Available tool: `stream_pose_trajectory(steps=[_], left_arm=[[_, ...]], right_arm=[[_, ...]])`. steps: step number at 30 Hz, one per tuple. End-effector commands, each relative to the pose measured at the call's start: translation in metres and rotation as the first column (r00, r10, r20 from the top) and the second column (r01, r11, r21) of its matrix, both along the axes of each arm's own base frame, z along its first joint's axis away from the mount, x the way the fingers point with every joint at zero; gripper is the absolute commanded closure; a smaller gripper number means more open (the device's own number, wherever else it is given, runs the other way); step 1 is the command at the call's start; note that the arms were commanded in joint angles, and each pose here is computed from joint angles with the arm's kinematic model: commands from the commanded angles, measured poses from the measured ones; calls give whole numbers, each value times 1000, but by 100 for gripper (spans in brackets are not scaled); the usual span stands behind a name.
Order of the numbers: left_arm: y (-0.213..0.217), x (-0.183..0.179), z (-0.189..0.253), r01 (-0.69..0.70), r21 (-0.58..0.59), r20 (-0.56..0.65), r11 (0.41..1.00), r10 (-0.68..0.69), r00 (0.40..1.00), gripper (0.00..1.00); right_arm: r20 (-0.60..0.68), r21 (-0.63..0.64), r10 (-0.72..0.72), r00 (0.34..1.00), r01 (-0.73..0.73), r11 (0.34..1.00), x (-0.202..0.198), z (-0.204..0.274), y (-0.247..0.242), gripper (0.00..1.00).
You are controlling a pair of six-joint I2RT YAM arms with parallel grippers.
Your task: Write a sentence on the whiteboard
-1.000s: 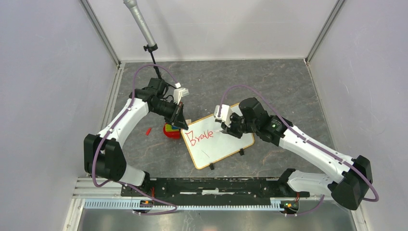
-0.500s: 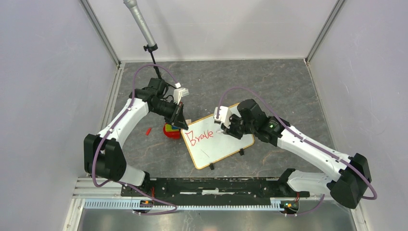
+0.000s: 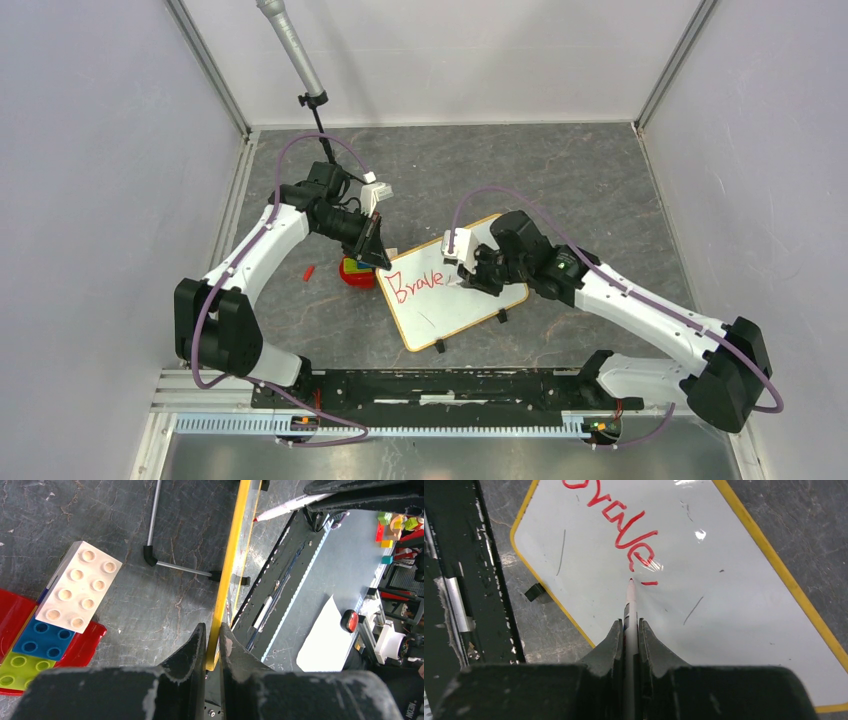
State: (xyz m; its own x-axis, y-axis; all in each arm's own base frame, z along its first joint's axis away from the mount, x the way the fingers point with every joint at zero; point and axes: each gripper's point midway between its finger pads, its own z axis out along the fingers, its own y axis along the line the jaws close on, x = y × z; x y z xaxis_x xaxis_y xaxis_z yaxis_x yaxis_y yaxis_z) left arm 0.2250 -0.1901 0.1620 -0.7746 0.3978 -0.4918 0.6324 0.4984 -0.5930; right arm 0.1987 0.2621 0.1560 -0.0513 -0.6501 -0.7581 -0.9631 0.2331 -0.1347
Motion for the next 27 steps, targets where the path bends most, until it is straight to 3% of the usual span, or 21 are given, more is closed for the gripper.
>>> stream_pose_trajectory(steps=[1, 13, 27], left_arm=[[2, 1, 2, -12, 11, 13, 1000, 12, 1000, 98], [2, 1, 3, -9, 9, 23, 1000, 9, 1000, 98], [2, 2, 1, -6, 10, 20, 1000, 6, 1000, 98]], right_arm=[[-2, 93, 43, 999, -43, 995, -7, 26, 13, 100], [-11, 181, -71, 997, 71, 981, 30, 50, -14, 100], [-23, 211, -78, 997, 81, 974, 34, 45, -19, 100]])
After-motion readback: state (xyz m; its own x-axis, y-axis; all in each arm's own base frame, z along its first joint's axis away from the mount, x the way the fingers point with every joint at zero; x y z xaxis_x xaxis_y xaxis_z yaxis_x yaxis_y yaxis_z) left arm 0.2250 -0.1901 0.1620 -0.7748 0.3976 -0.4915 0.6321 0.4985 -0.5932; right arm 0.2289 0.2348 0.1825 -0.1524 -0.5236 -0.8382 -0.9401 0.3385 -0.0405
